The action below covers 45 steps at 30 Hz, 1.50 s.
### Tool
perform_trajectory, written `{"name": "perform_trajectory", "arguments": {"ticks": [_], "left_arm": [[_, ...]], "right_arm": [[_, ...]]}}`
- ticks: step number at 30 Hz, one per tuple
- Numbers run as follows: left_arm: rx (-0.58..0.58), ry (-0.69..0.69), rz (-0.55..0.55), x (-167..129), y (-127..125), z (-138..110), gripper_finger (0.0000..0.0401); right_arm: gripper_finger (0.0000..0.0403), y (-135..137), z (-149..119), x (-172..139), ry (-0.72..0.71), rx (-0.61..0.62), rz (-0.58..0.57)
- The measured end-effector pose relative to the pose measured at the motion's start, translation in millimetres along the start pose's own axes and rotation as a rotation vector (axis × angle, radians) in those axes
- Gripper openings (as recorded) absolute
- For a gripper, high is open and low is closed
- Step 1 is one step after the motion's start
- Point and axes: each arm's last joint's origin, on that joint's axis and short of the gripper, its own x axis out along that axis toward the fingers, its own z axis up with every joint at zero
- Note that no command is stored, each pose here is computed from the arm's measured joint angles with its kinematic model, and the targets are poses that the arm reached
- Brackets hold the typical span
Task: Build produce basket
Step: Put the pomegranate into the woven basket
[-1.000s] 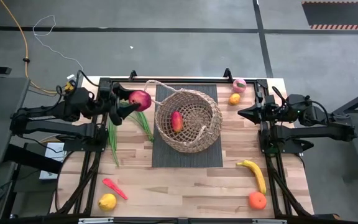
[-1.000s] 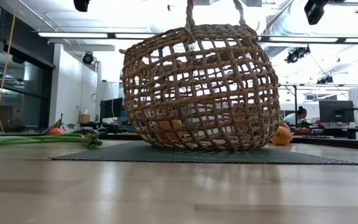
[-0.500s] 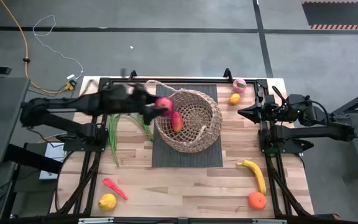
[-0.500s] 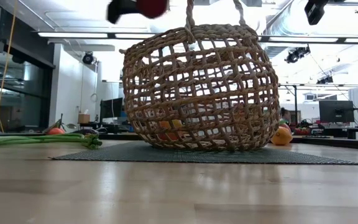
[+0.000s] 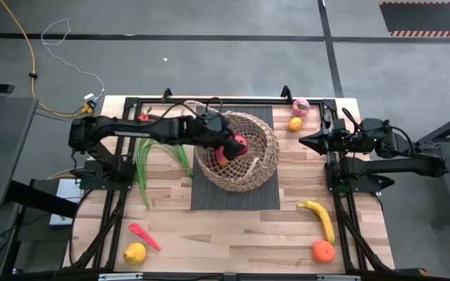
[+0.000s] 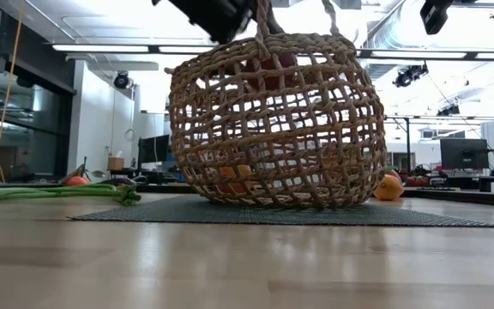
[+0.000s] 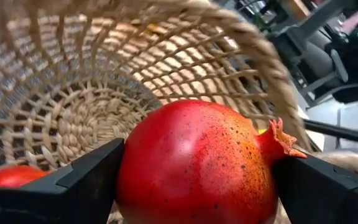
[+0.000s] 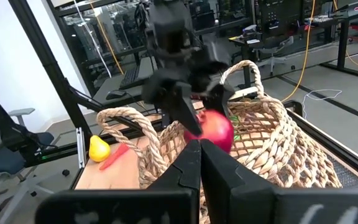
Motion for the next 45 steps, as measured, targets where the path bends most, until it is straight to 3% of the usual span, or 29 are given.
{"name": "perform_trajectory", "arguments": {"ticks": [9, 15, 23, 32, 45], "left_arm": [[-0.121, -0.019, -0.032, 47.4, 4.1, -11.0, 0.0347], [-0.119, -0.01, -0.013, 72.9, 12.2, -21.1, 0.0347], [-0.018, 0.013, 0.072, 103.3, 32.8, -33.9, 0.0347], [0.012, -0.016, 0.181, 120.0, 53.6, -36.1, 0.035], [0.119, -0.013, 0.176, 121.3, 53.8, -36.2, 0.0358]], "right_arm": [[0.0, 0.0, 0.0, 0.0, 0.0, 0.001, 0.0], [0.0, 0.0, 0.0, 0.0, 0.0, 0.002, 0.0], [0.0, 0.0, 0.0, 0.0, 0.0, 0.001, 0.0], [0.0, 0.0, 0.0, 0.0, 0.0, 0.006, 0.0], [0.0, 0.0, 0.0, 0.0, 0.0, 0.009, 0.0]]}}
